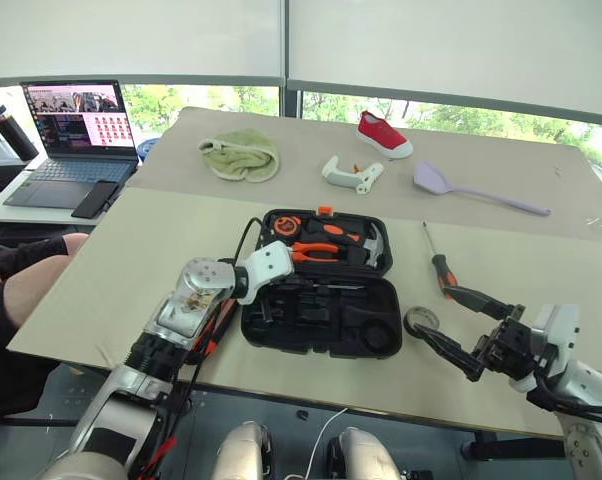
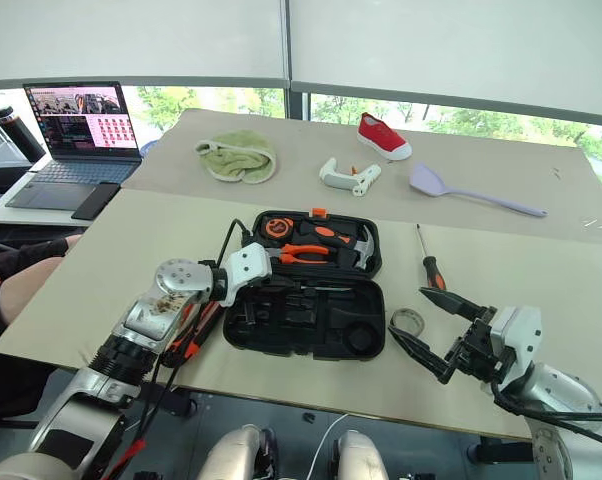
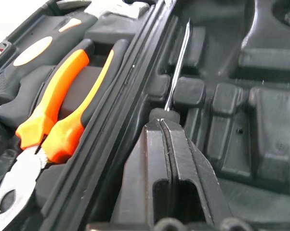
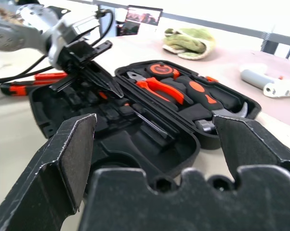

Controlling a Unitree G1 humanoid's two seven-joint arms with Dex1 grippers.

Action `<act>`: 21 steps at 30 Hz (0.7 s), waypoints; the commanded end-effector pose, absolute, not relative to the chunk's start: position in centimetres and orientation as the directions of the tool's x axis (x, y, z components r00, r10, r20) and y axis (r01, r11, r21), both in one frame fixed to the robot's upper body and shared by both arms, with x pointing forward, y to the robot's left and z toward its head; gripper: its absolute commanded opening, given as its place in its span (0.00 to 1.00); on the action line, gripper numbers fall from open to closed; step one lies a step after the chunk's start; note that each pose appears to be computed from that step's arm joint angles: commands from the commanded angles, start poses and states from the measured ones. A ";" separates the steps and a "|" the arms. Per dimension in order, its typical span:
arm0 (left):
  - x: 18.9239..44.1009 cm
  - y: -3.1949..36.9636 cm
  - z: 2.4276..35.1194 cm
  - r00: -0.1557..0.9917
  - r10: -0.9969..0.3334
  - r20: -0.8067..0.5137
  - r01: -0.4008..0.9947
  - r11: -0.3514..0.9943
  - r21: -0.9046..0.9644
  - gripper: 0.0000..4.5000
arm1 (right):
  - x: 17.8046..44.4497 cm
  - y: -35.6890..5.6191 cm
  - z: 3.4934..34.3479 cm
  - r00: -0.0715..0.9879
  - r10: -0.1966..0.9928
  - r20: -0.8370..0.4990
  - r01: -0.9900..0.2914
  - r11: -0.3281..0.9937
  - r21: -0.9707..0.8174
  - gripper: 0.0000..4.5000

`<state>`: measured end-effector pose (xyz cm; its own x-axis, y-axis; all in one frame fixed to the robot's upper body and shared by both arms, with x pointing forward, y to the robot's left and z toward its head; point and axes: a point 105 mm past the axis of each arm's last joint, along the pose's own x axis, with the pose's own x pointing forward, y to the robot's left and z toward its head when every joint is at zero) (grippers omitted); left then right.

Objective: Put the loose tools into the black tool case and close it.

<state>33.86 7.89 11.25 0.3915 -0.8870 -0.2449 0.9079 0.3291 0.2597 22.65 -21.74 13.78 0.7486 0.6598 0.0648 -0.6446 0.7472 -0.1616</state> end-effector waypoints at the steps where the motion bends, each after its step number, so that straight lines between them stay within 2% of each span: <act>1: 32.7 11.7 17.3 0.389 -0.920 0.046 0.873 0.384 0.299 0.32 | 22.0 -25.5 13.2 0.866 0.500 0.027 -0.486 0.852 -0.194 1.00; 2: 31.9 13.5 17.8 0.391 -0.917 0.077 0.871 0.396 0.291 0.42 | 21.7 -27.0 12.5 0.906 0.423 -0.007 -0.416 0.887 -0.200 1.00; 3: 31.0 15.0 18.2 0.383 -0.918 0.106 0.874 0.397 0.281 0.47 | 21.4 -28.2 11.8 0.935 0.352 -0.039 -0.352 0.912 -0.212 1.00; 5: 29.6 17.5 17.3 0.392 -0.918 0.059 0.884 0.394 0.253 0.64 | 20.6 -30.0 10.9 0.969 0.239 -0.065 -0.247 0.946 -0.211 1.00; 9: 27.6 20.1 16.4 0.399 -0.917 0.023 0.891 0.394 0.224 0.95 | 19.9 -30.1 10.1 0.974 0.207 -0.092 -0.222 0.955 -0.197 1.00; 10: 27.0 20.4 16.0 0.384 -0.923 -0.009 0.900 0.372 0.228 0.99 | 20.1 -29.9 10.1 0.973 0.211 -0.099 -0.226 0.955 -0.193 1.00; 15: 26.3 20.6 15.8 0.360 -0.933 -0.012 0.901 0.344 0.262 0.99 | 24.5 -27.8 12.4 0.955 0.272 -0.116 -0.286 0.949 -0.134 1.00; 19: 26.5 18.7 16.1 0.319 -0.947 0.035 0.906 0.316 0.282 0.99 | 29.1 -26.3 13.4 0.911 0.307 -0.276 -0.353 0.926 -0.132 1.00; 21: 26.6 18.0 16.1 0.305 -0.951 0.042 0.909 0.304 0.286 0.99 | 31.5 -25.9 13.6 0.886 0.285 -0.366 -0.357 0.923 -0.145 1.00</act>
<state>26.60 18.69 15.14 0.3248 -0.9457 0.0133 0.9155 0.3179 0.2466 30.12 -25.72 14.51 0.9118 0.3242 -0.2520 -0.3692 0.9159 -0.1576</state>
